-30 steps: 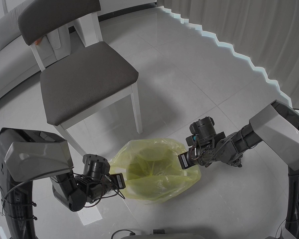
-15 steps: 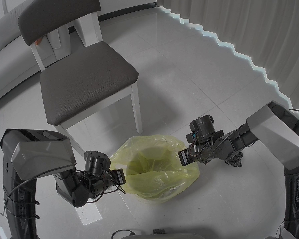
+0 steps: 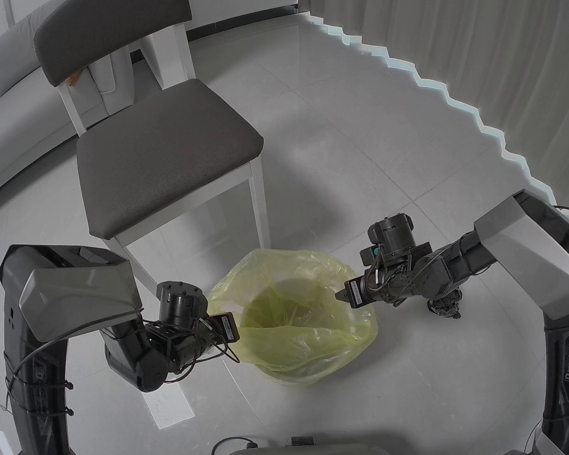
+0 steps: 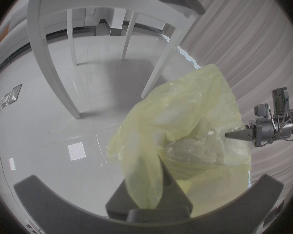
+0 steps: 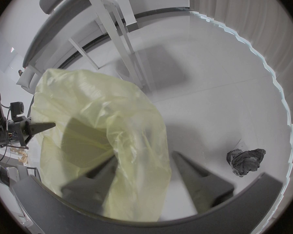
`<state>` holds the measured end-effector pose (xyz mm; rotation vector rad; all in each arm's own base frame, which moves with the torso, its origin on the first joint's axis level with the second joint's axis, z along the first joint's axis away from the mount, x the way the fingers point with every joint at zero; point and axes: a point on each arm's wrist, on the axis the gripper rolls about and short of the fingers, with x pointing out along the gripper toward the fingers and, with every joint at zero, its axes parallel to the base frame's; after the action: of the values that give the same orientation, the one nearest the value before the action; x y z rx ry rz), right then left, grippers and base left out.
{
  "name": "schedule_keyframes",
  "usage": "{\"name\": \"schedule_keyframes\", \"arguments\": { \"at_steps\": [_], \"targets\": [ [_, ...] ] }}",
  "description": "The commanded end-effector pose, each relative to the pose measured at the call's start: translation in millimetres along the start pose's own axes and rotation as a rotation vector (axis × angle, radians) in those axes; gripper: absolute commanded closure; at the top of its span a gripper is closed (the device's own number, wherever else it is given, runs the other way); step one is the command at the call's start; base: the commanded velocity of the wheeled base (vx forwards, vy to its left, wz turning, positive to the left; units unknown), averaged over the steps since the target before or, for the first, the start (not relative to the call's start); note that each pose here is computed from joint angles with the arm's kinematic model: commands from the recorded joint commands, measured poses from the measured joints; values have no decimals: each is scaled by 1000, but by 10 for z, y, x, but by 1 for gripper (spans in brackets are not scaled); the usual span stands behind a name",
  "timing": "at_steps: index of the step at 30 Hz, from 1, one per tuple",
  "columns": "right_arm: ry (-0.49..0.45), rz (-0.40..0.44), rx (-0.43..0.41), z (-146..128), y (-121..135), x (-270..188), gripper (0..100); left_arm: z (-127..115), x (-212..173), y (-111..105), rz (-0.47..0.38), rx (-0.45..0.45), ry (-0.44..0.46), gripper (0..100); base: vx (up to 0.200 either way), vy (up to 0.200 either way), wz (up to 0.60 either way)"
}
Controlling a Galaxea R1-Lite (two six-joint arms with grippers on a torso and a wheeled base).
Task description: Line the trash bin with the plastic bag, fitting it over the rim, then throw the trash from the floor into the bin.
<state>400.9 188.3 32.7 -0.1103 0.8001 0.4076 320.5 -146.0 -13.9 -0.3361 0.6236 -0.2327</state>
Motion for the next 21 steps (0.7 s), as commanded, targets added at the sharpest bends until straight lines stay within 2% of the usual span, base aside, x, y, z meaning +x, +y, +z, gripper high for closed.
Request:
{"name": "schedule_keyframes", "arguments": {
  "at_steps": [1, 5, 10, 11, 12, 21],
  "targets": [
    [-73, 3, 3, 196, -30, -358, 0, 145, -88, -74, -27, -3, -50, 100, 0, 0, 0],
    [-111, 11, 3, 286, -19, -544, 0, 113, -102, -75, -24, -1, -40, 100, 0, 0, 0],
    [-143, 37, -18, 355, 105, -591, 0, 70, -117, -63, -18, 2, -25, 100, 0, 0, 0],
    [-146, 54, -31, 366, 192, -563, 0, 35, -121, -67, -13, 7, -15, 100, 0, 0, 0],
    [-146, 56, -35, 367, 206, -549, 0, 24, -126, -72, -14, 9, -12, 0, 0, 0, 0],
    [-134, 94, -72, 368, 259, -143, 0, 28, -206, -103, -16, 13, -14, 0, 0, 0, 0]
  ]
}}
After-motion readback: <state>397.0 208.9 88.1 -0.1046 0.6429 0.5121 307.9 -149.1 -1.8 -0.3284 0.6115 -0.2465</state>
